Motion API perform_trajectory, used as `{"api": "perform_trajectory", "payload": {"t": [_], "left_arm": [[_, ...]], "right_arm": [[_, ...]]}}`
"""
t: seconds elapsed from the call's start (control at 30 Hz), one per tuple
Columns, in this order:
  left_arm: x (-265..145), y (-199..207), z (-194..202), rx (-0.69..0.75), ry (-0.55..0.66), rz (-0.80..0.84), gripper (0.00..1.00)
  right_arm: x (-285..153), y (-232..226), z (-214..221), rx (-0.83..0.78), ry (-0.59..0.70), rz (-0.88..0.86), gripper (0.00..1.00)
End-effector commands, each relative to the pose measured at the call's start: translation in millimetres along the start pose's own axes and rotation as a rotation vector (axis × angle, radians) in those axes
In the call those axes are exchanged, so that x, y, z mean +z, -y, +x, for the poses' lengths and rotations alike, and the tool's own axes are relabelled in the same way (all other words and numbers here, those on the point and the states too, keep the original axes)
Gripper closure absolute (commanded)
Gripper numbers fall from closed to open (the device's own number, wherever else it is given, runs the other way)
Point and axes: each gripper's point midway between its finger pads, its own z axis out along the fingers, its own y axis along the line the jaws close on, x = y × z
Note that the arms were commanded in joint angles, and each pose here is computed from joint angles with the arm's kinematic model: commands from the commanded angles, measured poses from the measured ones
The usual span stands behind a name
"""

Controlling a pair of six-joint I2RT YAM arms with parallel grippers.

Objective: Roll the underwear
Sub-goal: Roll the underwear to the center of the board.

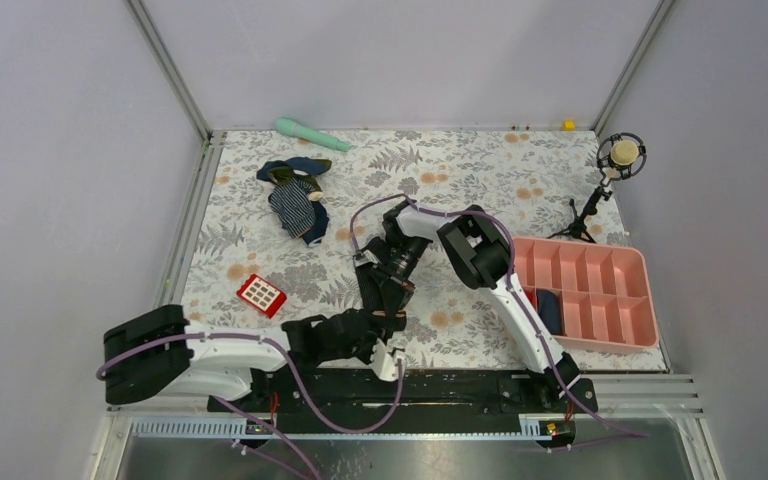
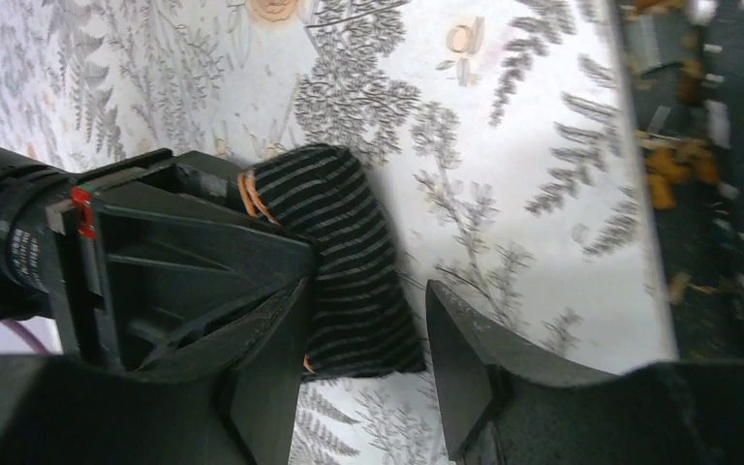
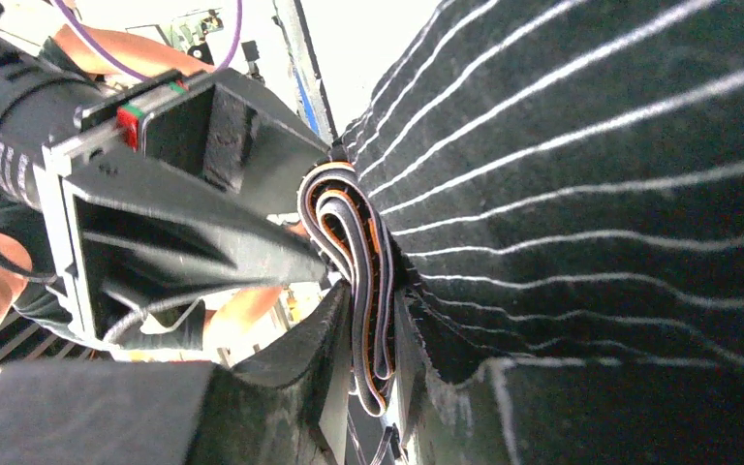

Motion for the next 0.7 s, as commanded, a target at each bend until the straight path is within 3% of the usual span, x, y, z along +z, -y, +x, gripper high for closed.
{"api": "perform_trajectory", "payload": {"t": [0.0, 0.07, 0.2, 0.33, 0.43, 0.47, 0.5, 0.53, 0.6, 0.63, 0.67], "left_arm": [[10.8, -1.6, 27.4, 0.042, -0.169, 0.005, 0.51], [16.4, 1.9, 35.7, 0.057, -0.224, 0.037, 0.55], [21.8, 12.3, 53.6, 0.061, -0.344, 0.110, 0.79], [16.0, 32.0, 66.2, 0.031, -0.389, 0.186, 0.95], [9.7, 45.3, 65.3, -0.012, -0.385, 0.246, 1.00], [8.7, 46.4, 63.1, -0.026, -0.382, 0.258, 1.00], [7.5, 48.1, 61.0, -0.046, -0.385, 0.274, 1.00], [7.3, 49.9, 57.5, -0.064, -0.385, 0.296, 1.00], [5.4, 53.9, 54.1, -0.108, -0.394, 0.342, 1.00], [4.6, 55.7, 51.7, -0.127, -0.393, 0.366, 1.00], [3.2, 57.8, 50.8, -0.141, -0.393, 0.389, 1.00]], "right_arm": [[10.3, 20.5, 10.4, 0.103, -0.005, -0.058, 1.00], [9.5, 20.2, 10.6, 0.105, -0.001, -0.062, 1.00], [8.3, 20.1, 10.5, 0.108, 0.006, -0.066, 1.00], [6.7, 20.3, 10.6, 0.112, 0.012, -0.069, 0.99], [5.2, 19.4, 10.7, 0.101, 0.015, -0.064, 0.85], [4.4, 18.8, 11.2, 0.096, 0.015, -0.056, 0.80], [2.4, 17.3, 10.1, 0.087, 0.021, -0.042, 0.68], [-1.4, 10.7, 8.8, 0.066, 0.029, -0.026, 0.53], [-12.0, -4.3, 4.5, 0.025, 0.057, 0.014, 0.32], [-19.7, -13.1, 0.3, 0.001, 0.080, 0.037, 0.07], [-29.8, -23.2, -5.5, -0.029, 0.112, 0.063, 0.01]]}}
